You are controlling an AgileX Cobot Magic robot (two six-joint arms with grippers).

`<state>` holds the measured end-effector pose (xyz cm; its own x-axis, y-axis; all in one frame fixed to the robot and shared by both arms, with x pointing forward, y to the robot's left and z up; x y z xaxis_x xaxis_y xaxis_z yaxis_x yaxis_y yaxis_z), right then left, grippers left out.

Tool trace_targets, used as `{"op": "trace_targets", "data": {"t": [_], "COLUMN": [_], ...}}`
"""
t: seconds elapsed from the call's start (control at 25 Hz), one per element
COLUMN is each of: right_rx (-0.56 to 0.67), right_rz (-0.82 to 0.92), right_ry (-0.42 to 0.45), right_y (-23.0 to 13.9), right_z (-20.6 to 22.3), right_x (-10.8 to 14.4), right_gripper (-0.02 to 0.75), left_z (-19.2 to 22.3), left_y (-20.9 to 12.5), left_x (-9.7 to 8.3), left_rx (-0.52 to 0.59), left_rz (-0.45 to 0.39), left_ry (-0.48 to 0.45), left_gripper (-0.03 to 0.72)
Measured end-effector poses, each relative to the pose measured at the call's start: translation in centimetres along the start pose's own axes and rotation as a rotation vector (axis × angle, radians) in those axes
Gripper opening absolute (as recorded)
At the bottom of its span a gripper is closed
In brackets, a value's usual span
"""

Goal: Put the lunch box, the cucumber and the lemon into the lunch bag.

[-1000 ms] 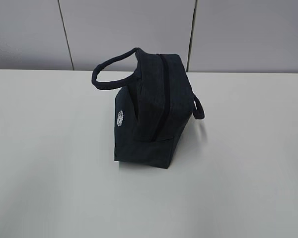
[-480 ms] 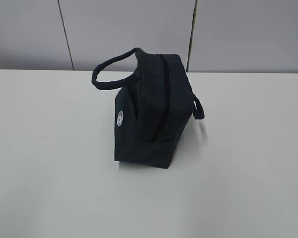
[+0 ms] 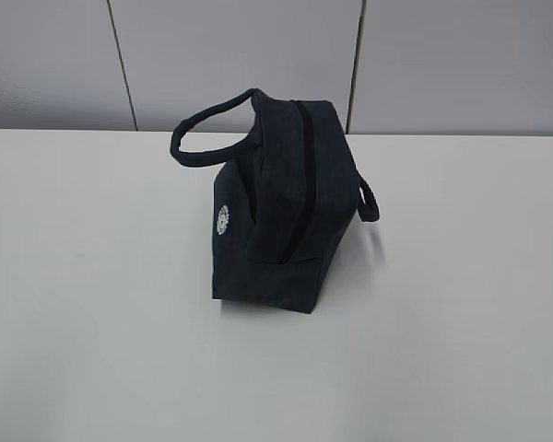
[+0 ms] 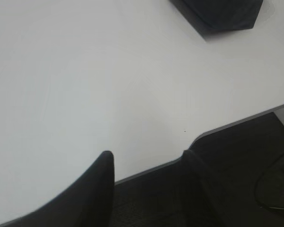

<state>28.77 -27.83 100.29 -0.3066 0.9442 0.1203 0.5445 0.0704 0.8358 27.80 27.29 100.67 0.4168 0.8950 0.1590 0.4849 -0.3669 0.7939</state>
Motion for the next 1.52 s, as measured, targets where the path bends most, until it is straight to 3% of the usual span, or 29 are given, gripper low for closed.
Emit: {"op": "trace_targets", "data": {"t": [0.4,1.04,1.52], "right_rx": [-0.002,-0.011,-0.059], "right_rz": [0.011,0.017,0.220], "right_ry": [0.000,-0.008,-0.329], "right_y": [-0.1,0.0,0.1], "right_z": [0.4,0.4,0.1], "right_x": [0.0,-0.1,-2.2], "right_gripper": [0.308,0.298,0.297], "left_z": [0.6,1.2,1.2], "left_y": [0.9,1.2,1.2], "left_x": [0.8,1.1,1.1], "left_rx": [-0.063,-0.089,-0.089], "left_rz": [0.005,0.005,0.005], "left_ry": [0.047,0.062,0.062], "left_gripper": [0.309,0.272,0.249]}}
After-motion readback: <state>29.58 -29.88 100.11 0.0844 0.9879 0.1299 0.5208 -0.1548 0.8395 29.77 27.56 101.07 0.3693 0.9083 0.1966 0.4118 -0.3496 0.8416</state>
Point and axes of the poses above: a point on each arm's last joint axis where the gripper is mounted, z pointing out along that axis toward the gripper, x along the wrist's bending axis when the last joint is at zero, y = z × x, the point moved 8 cm from there along z, pointing out along that axis toward the gripper, and after that the axes turned 10 degrees about z, right-handed, at the moved point
